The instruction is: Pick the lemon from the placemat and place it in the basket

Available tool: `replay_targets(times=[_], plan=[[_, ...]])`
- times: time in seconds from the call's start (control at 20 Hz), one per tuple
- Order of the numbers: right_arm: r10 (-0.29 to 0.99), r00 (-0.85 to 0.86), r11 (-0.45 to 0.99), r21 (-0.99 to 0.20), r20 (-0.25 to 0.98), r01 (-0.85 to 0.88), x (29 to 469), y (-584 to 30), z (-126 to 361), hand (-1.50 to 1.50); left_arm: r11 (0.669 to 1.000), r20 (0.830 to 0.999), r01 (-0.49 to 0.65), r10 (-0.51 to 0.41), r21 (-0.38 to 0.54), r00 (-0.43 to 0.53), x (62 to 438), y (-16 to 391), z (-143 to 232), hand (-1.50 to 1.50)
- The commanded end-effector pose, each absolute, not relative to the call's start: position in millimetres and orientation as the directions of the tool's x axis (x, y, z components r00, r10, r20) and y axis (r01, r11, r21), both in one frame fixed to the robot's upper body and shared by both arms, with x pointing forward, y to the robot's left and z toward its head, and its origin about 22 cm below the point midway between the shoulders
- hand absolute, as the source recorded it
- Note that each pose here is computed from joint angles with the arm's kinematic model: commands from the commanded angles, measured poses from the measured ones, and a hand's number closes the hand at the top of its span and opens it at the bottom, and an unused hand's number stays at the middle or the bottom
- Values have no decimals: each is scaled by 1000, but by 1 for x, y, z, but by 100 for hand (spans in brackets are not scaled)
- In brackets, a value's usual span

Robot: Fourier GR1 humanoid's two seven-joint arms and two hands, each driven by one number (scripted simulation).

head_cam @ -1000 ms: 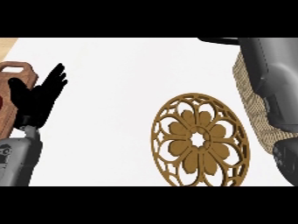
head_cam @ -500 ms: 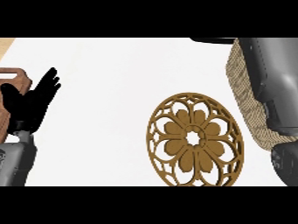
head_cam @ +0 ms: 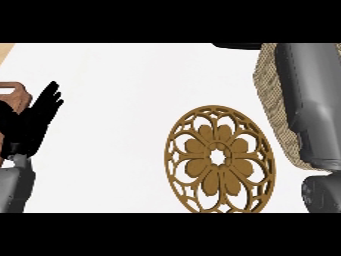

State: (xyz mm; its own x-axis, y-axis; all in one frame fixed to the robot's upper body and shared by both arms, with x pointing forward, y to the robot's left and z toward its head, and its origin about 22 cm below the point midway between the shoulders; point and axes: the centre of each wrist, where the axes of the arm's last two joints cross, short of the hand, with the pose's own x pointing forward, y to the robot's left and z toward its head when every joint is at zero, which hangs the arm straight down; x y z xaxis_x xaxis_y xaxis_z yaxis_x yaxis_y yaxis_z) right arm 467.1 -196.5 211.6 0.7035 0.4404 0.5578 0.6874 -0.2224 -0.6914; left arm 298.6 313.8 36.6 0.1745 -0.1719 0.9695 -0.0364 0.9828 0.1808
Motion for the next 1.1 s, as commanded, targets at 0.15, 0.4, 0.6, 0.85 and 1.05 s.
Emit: replay_targets(times=[0.15, 0.4, 0.6, 0.85, 1.05], plan=[[153, 684, -257, -639, 714, 725, 455, -214, 183, -150, 986, 973, -37, -156, 165, 169, 291, 308, 27, 0], [215, 666, -244, -621, 714, 745, 457, -223, 182, -150, 982, 972, -52, -170, 180, 159, 302, 311, 45, 0], [269, 573, -264, -512, 774, 817, 450, -233, 191, -150, 981, 965, -27, -182, 191, 190, 292, 324, 48, 0], [218, 396, -353, -306, 892, 884, 430, -255, 208, -150, 982, 966, -69, -161, 179, 202, 286, 322, 27, 0], [207, 274, -371, -183, 939, 910, 408, -248, 226, -150, 984, 968, -71, -146, 163, 206, 289, 321, 32, 0]])
